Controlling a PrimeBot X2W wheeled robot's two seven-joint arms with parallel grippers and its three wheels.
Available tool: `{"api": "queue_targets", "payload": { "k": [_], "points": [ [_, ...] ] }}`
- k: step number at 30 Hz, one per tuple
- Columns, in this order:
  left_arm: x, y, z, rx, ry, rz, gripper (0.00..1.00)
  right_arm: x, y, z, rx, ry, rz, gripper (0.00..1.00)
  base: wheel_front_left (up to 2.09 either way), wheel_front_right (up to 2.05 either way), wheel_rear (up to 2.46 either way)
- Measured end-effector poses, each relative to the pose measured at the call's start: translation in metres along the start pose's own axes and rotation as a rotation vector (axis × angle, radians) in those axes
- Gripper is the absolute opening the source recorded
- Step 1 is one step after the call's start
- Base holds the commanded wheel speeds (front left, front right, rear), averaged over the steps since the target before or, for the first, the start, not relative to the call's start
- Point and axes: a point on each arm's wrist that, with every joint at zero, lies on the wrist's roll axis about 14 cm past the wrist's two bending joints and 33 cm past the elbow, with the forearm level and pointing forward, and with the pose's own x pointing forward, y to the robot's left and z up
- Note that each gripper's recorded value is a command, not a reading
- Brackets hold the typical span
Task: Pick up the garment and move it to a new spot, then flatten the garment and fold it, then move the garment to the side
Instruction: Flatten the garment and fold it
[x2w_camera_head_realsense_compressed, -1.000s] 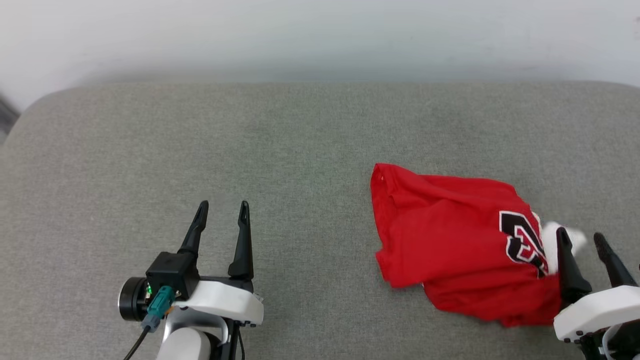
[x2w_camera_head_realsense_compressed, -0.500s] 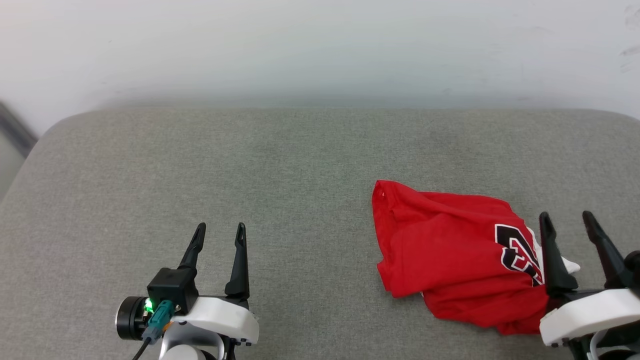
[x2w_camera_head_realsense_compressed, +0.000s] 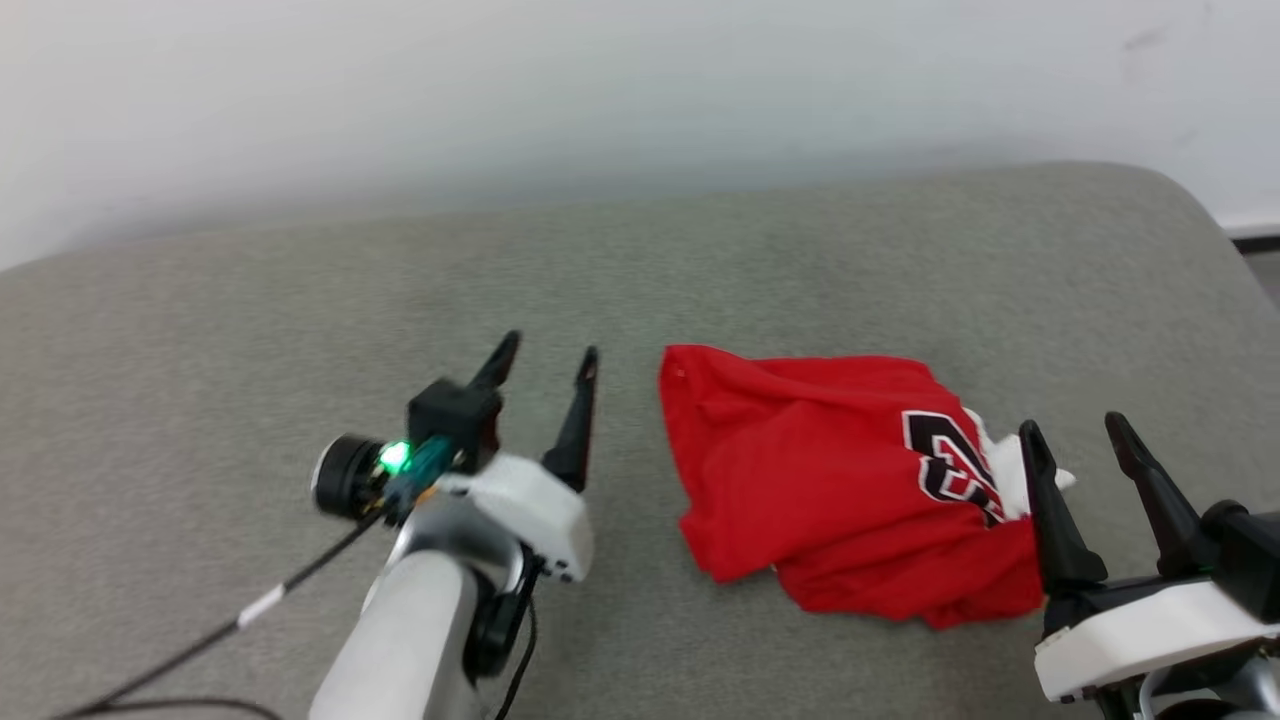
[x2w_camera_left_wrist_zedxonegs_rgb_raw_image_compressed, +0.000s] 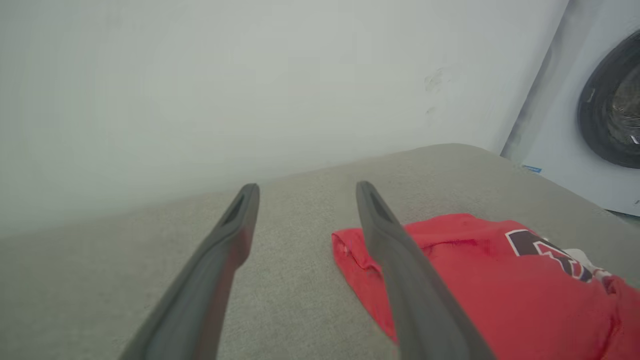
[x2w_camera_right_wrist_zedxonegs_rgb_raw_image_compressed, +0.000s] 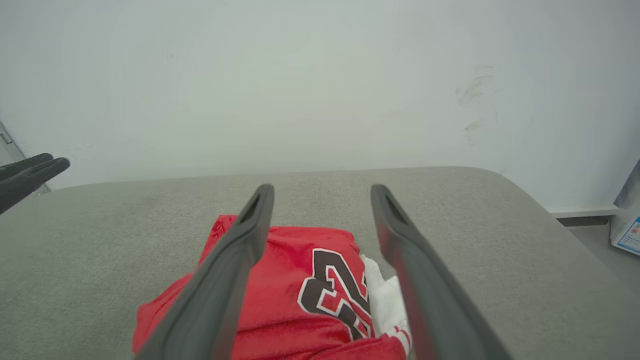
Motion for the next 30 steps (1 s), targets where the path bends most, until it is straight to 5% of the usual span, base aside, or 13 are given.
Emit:
{"api": "queue_targets", "payload": {
  "k": [9,18,22,24,30],
  "points": [
    [0.058,-0.065,-0.064,0.011,0.356,-0.265,1.0,-0.004,-0.031,-0.004,0.005,0.003,-0.103,1.0,0.0,0.0,0.0],
    [0.049,-0.075,-0.172,0.111,0.837,-0.4,1.0,-0.004,-0.057,-0.032,0.007,0.069,-0.192,1.0,0.0,0.0,0.0],
    [0.048,-0.081,-0.184,0.155,0.947,-0.45,1.0,-0.002,-0.062,-0.041,0.016,0.086,-0.207,1.0,0.0,0.0,0.0],
    [0.045,-0.085,-0.186,0.16,0.972,-0.475,0.0,-0.001,-0.062,-0.044,0.019,0.09,-0.208,1.0,0.0,0.0,0.0],
    [0.047,-0.083,-0.176,0.162,0.913,-0.498,0.0,0.005,-0.059,-0.045,0.024,0.083,-0.194,1.0,0.0,0.0,0.0]
  ]
}}
